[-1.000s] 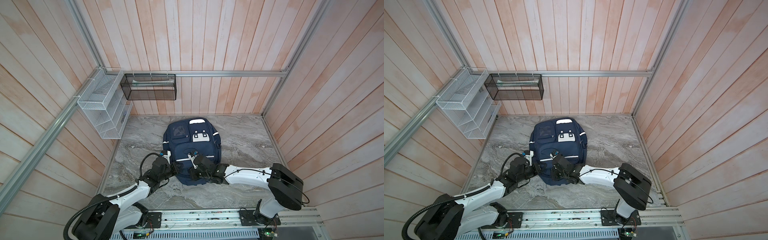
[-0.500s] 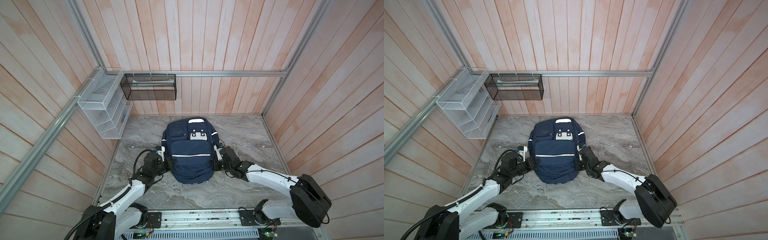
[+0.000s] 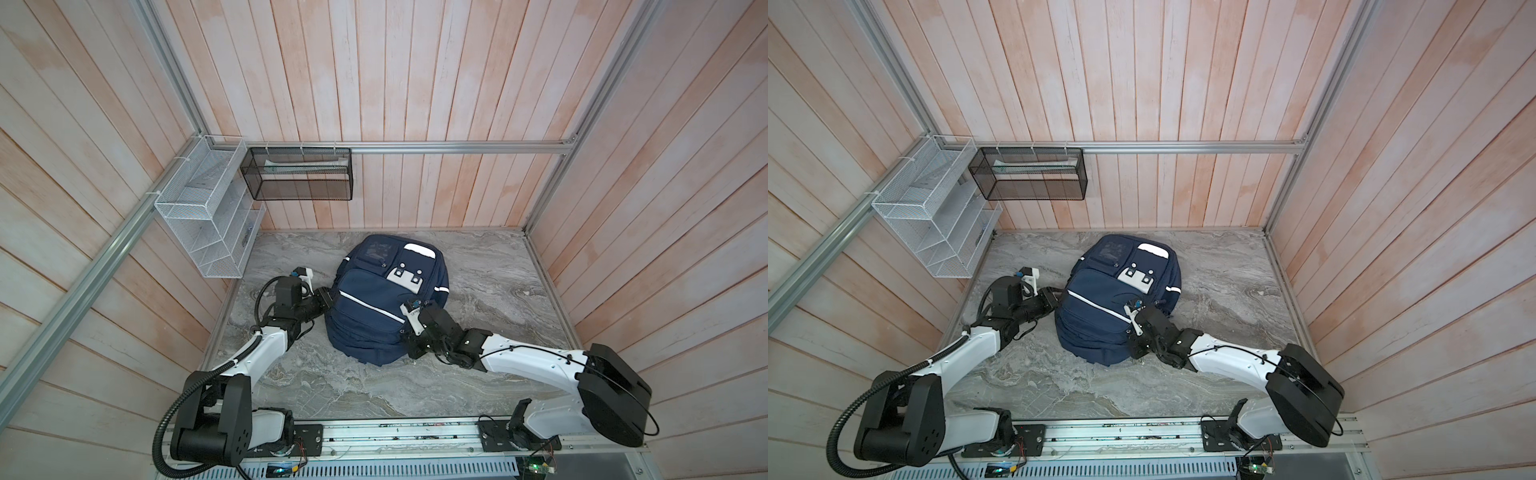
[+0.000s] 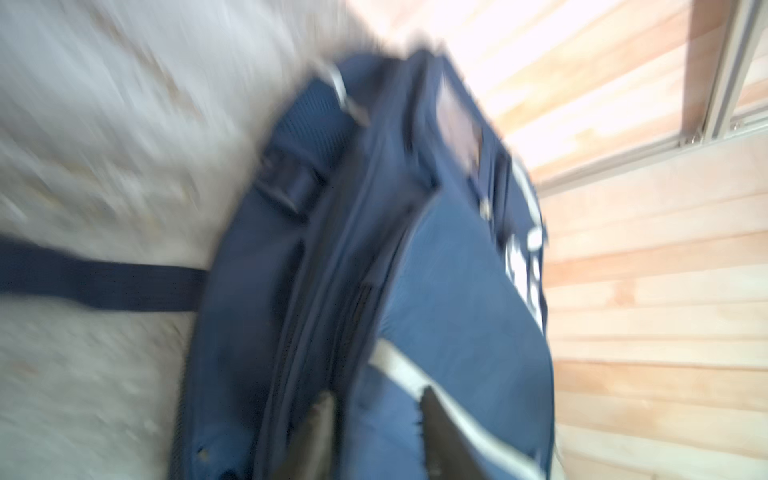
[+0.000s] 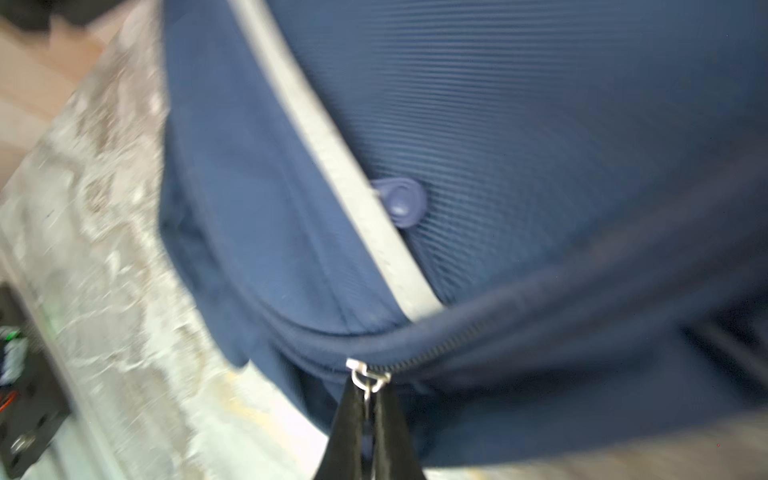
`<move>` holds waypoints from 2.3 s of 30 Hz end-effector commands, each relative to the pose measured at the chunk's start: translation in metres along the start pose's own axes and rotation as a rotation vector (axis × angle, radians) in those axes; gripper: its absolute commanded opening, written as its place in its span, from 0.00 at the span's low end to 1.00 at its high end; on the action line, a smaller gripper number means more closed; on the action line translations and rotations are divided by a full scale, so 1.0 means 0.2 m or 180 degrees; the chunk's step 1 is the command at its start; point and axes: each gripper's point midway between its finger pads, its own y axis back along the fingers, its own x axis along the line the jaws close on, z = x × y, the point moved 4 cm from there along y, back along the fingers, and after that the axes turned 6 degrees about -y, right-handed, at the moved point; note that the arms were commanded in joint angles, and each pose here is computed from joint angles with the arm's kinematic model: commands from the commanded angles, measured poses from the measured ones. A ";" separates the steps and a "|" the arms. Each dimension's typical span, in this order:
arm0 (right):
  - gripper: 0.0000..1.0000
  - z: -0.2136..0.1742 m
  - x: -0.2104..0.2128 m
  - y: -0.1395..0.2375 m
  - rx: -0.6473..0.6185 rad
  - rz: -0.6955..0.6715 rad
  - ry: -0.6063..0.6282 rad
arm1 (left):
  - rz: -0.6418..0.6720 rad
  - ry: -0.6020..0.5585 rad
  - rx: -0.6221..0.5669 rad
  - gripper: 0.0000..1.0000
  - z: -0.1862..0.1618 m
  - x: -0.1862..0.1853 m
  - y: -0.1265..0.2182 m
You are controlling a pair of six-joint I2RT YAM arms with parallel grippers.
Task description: Pack the student bag
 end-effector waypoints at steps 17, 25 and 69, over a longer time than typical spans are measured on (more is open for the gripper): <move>0.00 0.03 0.03 -0.06 -0.0056 -0.0013 -0.0096 | 0.0260 -0.0342 0.0412 0.24 -0.48 -0.12 -0.15; 0.00 0.00 -0.45 0.06 -0.0022 -0.0946 -0.0477 | 0.0147 -0.0235 0.0593 0.00 -0.60 -0.07 -0.09; 0.97 0.22 -1.48 0.79 -0.2822 -0.2693 -0.0343 | 0.1669 -0.1960 -0.1710 1.00 0.15 0.44 0.23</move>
